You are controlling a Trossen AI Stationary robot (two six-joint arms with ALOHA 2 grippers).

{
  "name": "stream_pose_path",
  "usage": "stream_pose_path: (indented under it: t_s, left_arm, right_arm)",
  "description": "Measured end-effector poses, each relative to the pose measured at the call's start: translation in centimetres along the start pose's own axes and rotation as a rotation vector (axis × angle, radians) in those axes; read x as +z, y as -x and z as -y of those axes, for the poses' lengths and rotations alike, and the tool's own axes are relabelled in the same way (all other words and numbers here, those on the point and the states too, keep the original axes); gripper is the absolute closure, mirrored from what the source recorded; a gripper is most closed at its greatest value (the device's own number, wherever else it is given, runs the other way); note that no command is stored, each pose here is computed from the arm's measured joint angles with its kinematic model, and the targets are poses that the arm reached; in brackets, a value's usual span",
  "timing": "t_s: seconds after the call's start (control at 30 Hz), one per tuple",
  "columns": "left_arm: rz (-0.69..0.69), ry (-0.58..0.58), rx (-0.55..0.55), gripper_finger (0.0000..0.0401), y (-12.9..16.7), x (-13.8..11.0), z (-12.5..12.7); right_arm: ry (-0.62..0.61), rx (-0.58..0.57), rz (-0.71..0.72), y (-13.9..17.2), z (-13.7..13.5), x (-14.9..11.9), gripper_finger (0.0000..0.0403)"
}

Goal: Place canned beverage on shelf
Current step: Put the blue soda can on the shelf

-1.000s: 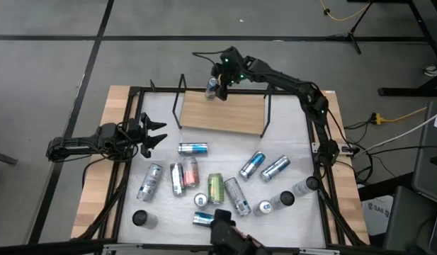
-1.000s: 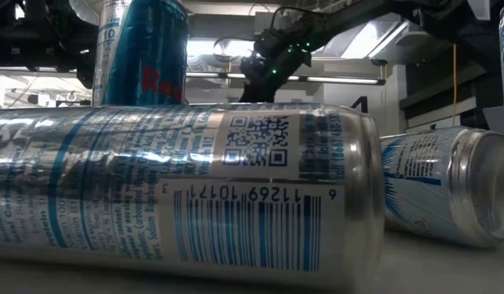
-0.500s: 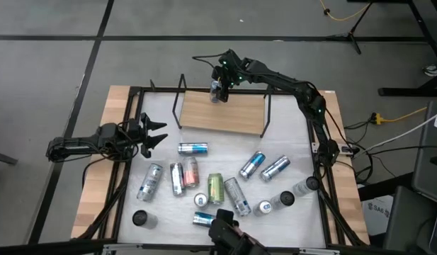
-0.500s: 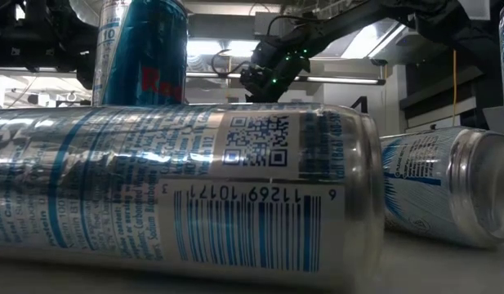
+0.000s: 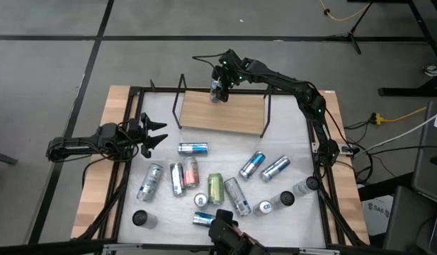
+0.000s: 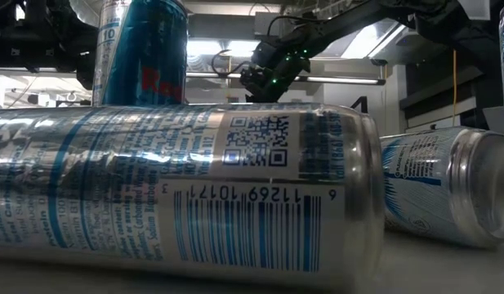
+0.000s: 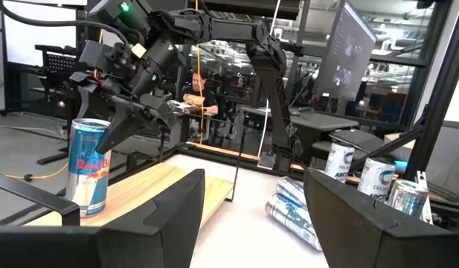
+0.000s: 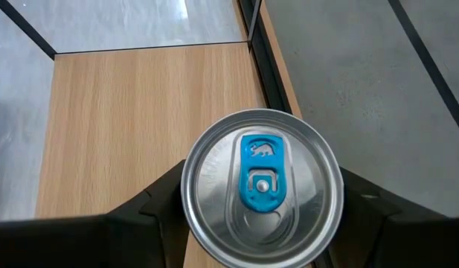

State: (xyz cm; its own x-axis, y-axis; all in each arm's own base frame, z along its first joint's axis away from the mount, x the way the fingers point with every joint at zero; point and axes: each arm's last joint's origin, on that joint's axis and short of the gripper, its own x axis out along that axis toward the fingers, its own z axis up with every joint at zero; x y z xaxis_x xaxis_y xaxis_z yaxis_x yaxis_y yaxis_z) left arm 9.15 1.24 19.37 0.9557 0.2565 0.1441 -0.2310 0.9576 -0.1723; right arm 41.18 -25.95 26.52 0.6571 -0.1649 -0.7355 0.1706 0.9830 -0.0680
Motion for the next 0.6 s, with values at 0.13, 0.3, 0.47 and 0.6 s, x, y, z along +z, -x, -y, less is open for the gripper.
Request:
stream_pose_path:
  t_s: [0.13, 0.3, 0.47, 0.6]
  left_arm:
    - [0.0, 0.0, 0.001, 0.0177, 0.0, 0.0, 0.0]
    - [0.0, 0.0, 0.0, 0.0177, 0.0, 0.0, 0.0]
    - [0.0, 0.0, 0.0, 0.0177, 0.0, 0.0, 0.0]
    - [0.0, 0.0, 0.0, 0.0177, 0.0, 0.0, 0.0]
  right_arm:
    - [0.0, 0.0, 0.0, -0.03, 0.0, -0.02, 0.0175]
    - [0.003, -0.005, 0.014, -0.14, 0.06, 0.08, 0.0162]
    - [0.008, -0.011, 0.028, -0.3, 0.13, 0.16, 0.0107]
    - [0.009, -0.013, 0.035, -0.3, 0.15, 0.22, 0.0068]
